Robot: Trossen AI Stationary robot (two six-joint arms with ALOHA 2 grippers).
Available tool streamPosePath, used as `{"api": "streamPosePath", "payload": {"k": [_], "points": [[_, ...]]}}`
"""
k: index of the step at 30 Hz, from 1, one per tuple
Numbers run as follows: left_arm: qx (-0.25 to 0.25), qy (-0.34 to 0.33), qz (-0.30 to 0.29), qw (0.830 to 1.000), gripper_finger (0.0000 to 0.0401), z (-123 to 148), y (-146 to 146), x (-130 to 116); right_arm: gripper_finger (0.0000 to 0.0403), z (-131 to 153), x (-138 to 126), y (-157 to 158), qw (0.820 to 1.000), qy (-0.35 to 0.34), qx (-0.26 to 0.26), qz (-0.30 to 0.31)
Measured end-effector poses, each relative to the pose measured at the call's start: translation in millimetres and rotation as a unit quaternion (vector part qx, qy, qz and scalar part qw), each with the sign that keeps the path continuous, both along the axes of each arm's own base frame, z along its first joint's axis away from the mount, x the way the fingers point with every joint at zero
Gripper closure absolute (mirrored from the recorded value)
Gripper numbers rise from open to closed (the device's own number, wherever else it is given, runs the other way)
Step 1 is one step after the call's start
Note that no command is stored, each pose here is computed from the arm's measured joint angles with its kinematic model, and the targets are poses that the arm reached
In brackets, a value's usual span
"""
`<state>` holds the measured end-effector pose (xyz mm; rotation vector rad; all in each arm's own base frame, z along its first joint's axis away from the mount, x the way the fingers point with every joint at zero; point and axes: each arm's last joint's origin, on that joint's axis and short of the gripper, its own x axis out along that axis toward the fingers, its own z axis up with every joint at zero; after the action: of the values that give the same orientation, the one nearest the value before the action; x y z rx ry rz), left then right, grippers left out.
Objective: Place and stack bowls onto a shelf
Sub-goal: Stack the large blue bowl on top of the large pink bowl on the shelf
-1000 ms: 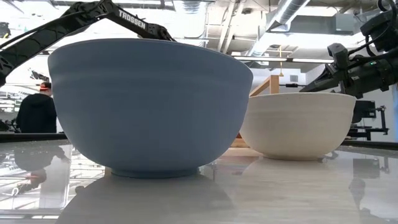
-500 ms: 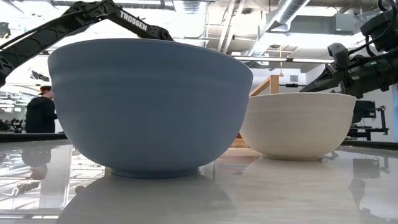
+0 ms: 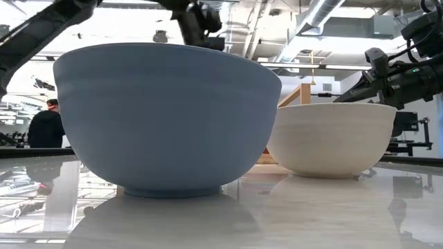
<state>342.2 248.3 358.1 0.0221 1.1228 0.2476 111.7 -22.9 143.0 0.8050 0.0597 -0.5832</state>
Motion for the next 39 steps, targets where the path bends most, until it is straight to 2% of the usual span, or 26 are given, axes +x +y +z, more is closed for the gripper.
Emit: {"api": "streamPosePath", "payload": {"k": [6,9,11,13,16,21,24,39], "points": [[-0.031,0.005,-0.048,0.998,0.0401,16.7,-68.5,16.8,0.0214,0.0,0.0,0.0,1.000,0.003,-0.006,0.002],[-0.090,0.017,-0.075,0.993,0.0401,16.1,-104.9,24.7,0.0214,0.0,0.0,0.0,1.000,0.003,-0.006,0.002],[-0.139,0.037,-0.107,0.984,0.0401,14.2,-130.3,27.2,0.0214,0.0,0.0,0.0,1.000,0.003,-0.006,0.002],[-0.165,0.049,-0.134,0.976,0.0401,12.9,-155.8,31.7,0.0214,0.0,0.0,0.0,1.000,0.004,-0.006,0.002],[-0.170,0.062,-0.159,0.971,0.0401,9.5,-190.8,39.9,0.0214,0.0,0.0,0.0,1.000,0.004,-0.006,0.002],[-0.147,0.077,-0.197,0.966,0.0401,9.1,-238.3,44.4,0.0214,0.0,0.0,0.0,1.000,0.004,-0.006,0.002],[-0.139,0.084,-0.180,0.970,0.0401,8.8,-255.8,44.6,0.0214,0.0,0.0,0.1,1.000,0.004,-0.006,0.002],[-0.117,0.068,-0.109,0.985,0.0401,22.1,-303.7,31.5,0.0214,-0.1,0.0,0.1,0.999,0.016,-0.028,0.010]]}}
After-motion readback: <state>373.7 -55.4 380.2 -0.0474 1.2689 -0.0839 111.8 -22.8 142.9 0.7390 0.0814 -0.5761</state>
